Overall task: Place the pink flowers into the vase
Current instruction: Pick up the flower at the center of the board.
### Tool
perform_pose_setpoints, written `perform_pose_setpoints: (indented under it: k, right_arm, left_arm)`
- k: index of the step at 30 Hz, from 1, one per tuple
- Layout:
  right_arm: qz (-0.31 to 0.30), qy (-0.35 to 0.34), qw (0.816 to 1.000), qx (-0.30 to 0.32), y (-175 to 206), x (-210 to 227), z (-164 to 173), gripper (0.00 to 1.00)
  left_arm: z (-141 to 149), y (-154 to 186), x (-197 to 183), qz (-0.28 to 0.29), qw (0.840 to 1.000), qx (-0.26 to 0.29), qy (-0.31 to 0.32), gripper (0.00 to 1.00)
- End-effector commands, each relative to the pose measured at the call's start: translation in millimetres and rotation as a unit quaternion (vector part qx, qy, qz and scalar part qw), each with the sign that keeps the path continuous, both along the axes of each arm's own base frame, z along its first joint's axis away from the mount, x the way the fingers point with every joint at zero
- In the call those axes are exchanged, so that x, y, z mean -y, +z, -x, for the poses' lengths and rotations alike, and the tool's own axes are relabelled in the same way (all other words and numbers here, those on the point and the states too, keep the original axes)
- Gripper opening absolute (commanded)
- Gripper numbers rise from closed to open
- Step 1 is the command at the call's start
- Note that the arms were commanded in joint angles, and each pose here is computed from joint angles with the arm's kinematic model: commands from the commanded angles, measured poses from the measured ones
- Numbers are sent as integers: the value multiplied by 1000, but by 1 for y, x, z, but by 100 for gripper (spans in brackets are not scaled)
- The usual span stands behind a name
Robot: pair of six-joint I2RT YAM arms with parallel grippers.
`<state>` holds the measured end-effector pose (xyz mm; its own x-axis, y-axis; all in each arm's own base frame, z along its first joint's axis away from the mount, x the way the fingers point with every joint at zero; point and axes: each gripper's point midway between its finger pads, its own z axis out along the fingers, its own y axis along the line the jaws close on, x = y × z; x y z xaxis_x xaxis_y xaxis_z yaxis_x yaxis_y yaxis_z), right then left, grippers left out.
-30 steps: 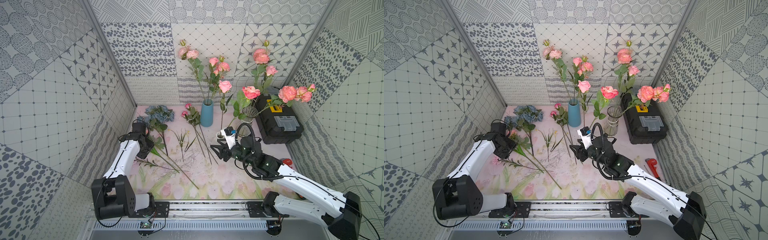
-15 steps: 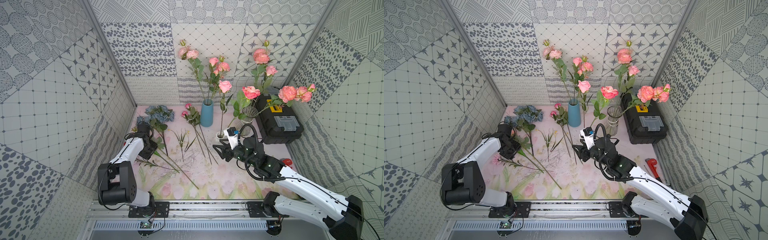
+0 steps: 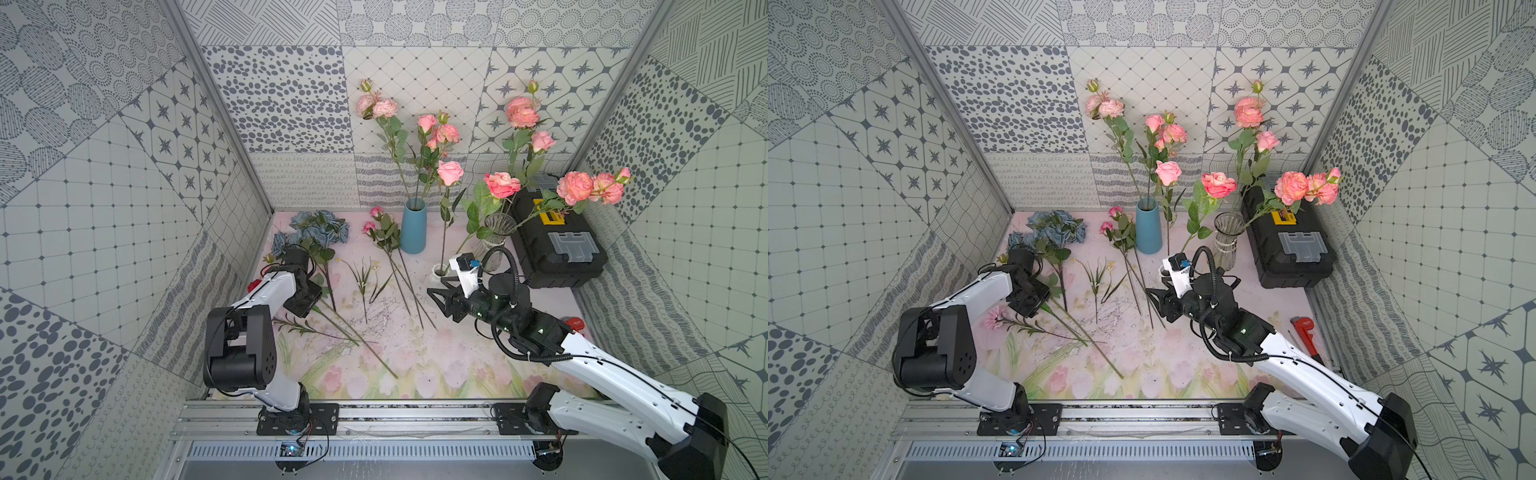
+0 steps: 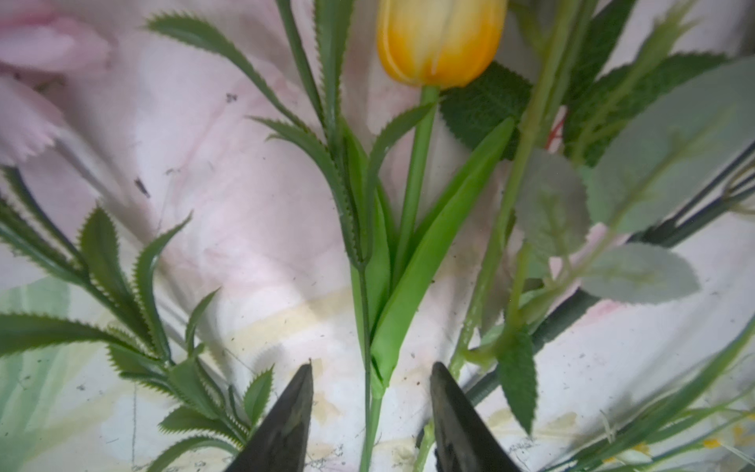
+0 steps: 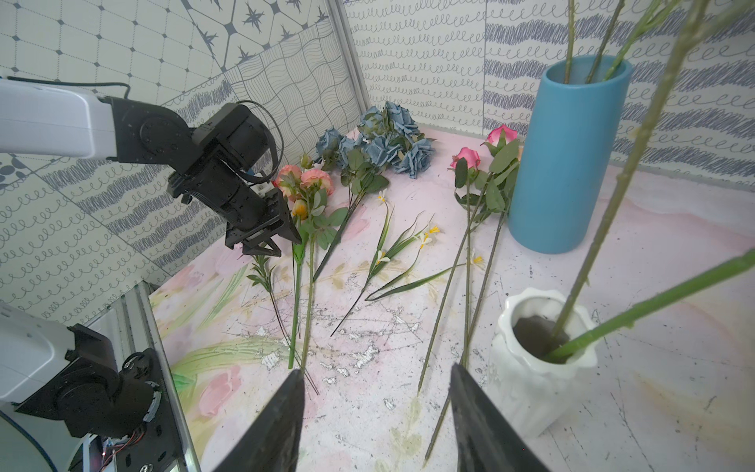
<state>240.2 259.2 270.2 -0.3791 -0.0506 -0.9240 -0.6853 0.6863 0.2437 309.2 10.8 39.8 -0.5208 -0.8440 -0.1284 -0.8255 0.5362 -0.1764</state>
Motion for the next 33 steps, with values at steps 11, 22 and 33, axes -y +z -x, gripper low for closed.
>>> perform_pose_setpoints:
  k: [11,22,33]
  right_arm:
    - [-16,-10,1000,9,9,5,-1,57]
    - [-20,-11,1000,14,14,8,1,57]
    - [-26,-5,1000,17,18,7,3,57]
  left_arm:
    - [4,-24,-10,-33,999,-23,31,44]
    - [6,-38,-8,-32,999,-26,36,22]
    - [-2,-2,-5,-65,997,26,33,6]
